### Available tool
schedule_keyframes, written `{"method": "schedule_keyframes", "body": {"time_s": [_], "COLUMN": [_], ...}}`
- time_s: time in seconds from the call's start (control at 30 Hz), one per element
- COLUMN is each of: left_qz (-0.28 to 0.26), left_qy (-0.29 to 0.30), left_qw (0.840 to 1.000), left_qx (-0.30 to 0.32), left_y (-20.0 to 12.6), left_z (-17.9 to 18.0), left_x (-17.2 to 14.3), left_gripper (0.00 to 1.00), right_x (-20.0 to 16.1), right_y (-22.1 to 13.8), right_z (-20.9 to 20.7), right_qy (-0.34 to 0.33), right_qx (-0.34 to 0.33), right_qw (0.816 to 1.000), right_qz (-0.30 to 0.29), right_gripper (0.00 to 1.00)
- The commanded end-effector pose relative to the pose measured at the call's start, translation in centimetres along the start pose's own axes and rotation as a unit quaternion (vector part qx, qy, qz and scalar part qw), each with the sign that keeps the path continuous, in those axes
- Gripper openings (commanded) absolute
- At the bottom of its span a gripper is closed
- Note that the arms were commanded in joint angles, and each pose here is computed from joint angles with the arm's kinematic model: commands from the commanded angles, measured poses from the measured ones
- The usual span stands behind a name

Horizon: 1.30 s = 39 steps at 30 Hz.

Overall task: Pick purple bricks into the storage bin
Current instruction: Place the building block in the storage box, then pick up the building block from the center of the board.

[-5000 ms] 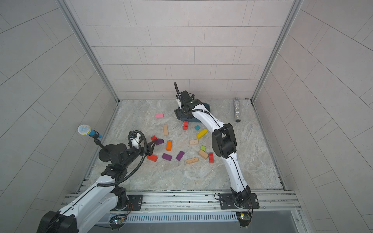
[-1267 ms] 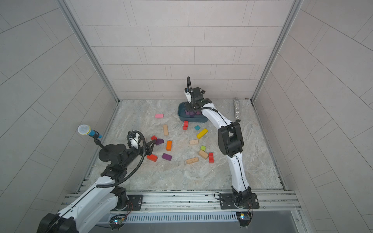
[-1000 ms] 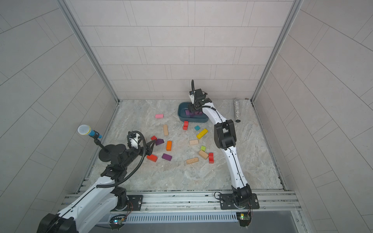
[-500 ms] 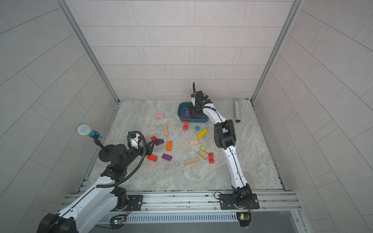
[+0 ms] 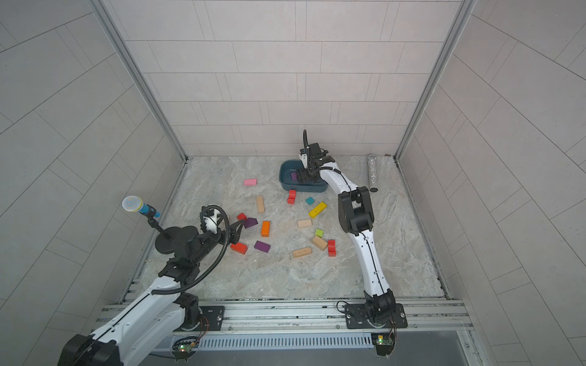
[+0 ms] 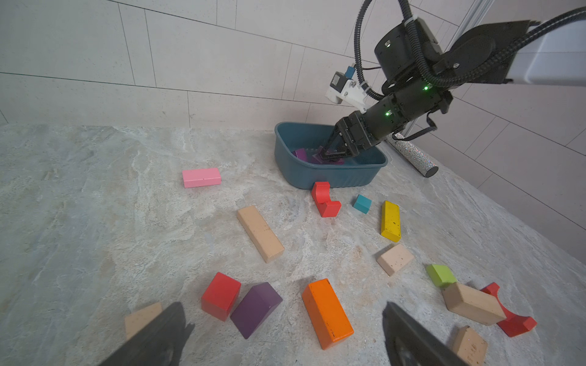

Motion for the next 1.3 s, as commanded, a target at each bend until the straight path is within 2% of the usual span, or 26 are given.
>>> {"method": "schedule_keyframes", "body": {"time_s": [0.0, 0.1, 0.27, 0.4, 0.53, 0.67, 0.87, 1.1, 1.27], "left_qz": [-0.012, -0.011, -0.011, -0.009, -0.02, -0.022, -0.017, -0.03, -0.036], "left_qy": [0.006, 0.005, 0.005, 0.004, 0.007, 0.008, -0.012, -0.017, -0.016], "left_qw": [1.0, 1.0, 1.0, 1.0, 1.0, 0.999, 0.994, 0.99, 0.991], "left_qx": [-0.006, -0.005, -0.002, 0.005, 0.012, 0.023, 0.111, 0.137, 0.132], "left_y": [0.1, 0.1, 0.0, -0.1, -0.6, -0.8, -1.2, -1.7, -1.9], "left_z": [-0.4, -0.4, -0.4, -0.3, -0.4, -0.4, 0.9, 1.3, 1.3], "left_x": [0.8, 0.7, 0.8, 0.8, 1.2, 1.3, 1.6, 1.6, 1.7], "left_gripper": [1.0, 1.0, 1.0, 1.0, 1.0, 1.0, 1.0, 1.0, 1.0], "right_x": [3.3, 3.2, 1.3, -1.9, -5.5, -8.6, -11.2, -12.4, -12.5], "right_y": [-6.0, -8.4, -11.4, -11.7, -11.8, -12.3, -12.8, -9.7, -8.0], "right_z": [1.8, 3.9, 9.7, 14.8, 20.3, 24.2, 28.0, 29.7, 30.2], "right_qy": [-0.046, -0.073, -0.144, -0.184, -0.219, -0.239, -0.263, -0.259, -0.265], "right_qx": [-0.01, -0.001, 0.081, 0.133, 0.141, 0.163, 0.161, 0.163, 0.162], "right_qw": [0.996, 0.993, 0.981, 0.97, 0.963, 0.955, 0.949, 0.951, 0.95], "right_qz": [-0.072, -0.088, -0.098, -0.084, -0.068, -0.071, -0.07, -0.046, -0.031], "right_gripper": [0.82, 0.82, 0.77, 0.76, 0.75, 0.74, 0.69, 0.63, 0.62]}}
Point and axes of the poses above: each gripper's point midway between its finger pads, its own y axis out along the fingers, its own z axis along the line the jaws close on, x = y × z, the point moved 10 cm from there along -y, back along the fingers, and after that the axes turned 14 degrees about -y, right-handed, at the moved point
